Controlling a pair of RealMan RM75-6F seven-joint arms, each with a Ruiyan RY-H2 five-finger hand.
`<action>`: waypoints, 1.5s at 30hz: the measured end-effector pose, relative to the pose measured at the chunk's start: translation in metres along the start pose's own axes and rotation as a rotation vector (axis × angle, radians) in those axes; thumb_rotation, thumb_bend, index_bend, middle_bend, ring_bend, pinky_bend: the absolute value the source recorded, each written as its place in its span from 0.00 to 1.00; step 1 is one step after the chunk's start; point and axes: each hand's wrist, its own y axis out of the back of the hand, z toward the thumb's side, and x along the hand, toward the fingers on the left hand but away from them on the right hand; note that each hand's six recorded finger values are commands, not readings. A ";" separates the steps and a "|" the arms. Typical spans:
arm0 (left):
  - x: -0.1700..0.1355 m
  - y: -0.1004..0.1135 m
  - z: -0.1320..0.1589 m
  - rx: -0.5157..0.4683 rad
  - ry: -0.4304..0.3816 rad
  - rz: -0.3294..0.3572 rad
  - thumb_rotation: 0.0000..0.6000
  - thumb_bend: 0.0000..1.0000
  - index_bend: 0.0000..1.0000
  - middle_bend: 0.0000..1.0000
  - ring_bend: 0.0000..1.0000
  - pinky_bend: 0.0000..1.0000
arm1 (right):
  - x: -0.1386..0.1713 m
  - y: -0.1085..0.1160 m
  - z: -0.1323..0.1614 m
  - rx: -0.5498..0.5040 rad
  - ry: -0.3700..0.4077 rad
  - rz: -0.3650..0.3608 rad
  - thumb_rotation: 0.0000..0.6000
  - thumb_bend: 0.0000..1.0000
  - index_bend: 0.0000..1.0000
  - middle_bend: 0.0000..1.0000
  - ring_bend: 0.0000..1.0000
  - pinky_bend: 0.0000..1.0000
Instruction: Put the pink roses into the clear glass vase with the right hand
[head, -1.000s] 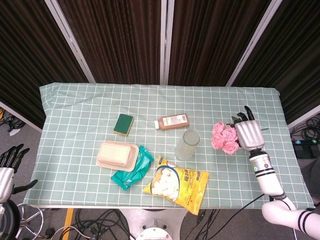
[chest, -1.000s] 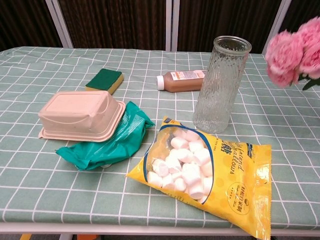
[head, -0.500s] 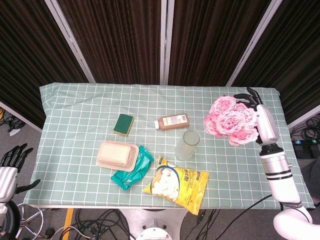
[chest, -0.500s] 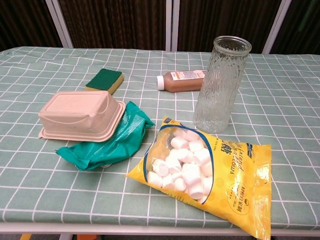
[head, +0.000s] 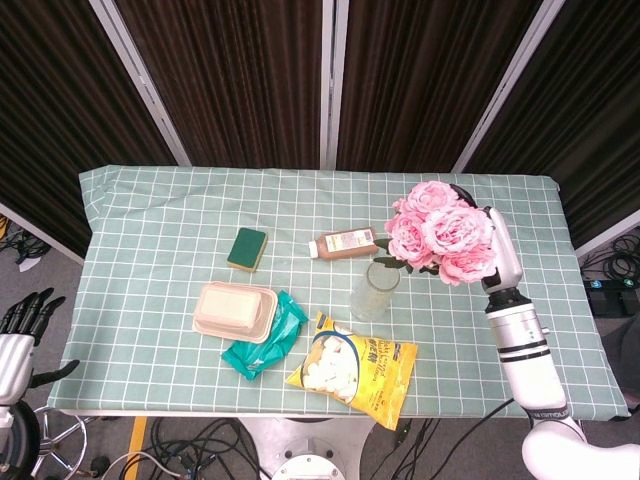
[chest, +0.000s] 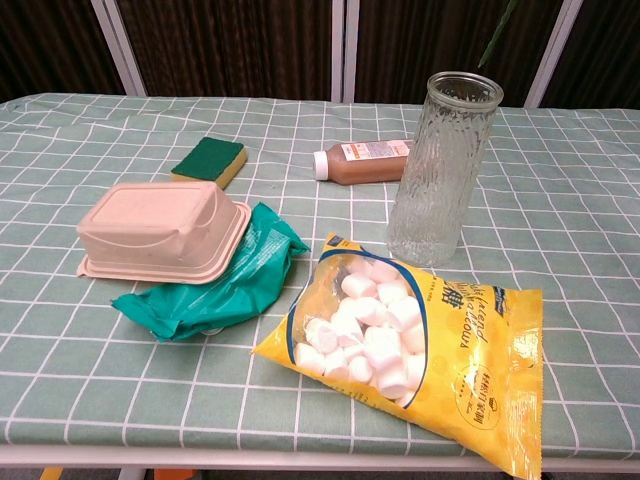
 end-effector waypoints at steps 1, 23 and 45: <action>0.000 0.000 0.000 0.000 -0.001 0.000 1.00 0.06 0.11 0.02 0.00 0.11 | 0.000 -0.003 -0.003 -0.003 -0.012 0.006 1.00 0.12 0.77 0.59 0.23 0.06; -0.003 0.002 -0.011 -0.004 0.022 0.005 1.00 0.06 0.11 0.02 0.00 0.11 | -0.020 -0.058 -0.078 -0.058 -0.107 0.201 1.00 0.00 0.20 0.21 0.00 0.00; 0.000 0.003 -0.002 -0.021 0.004 0.017 1.00 0.06 0.11 0.02 0.00 0.11 | 0.045 0.031 -0.096 0.515 -0.023 0.053 1.00 0.00 0.00 0.00 0.00 0.00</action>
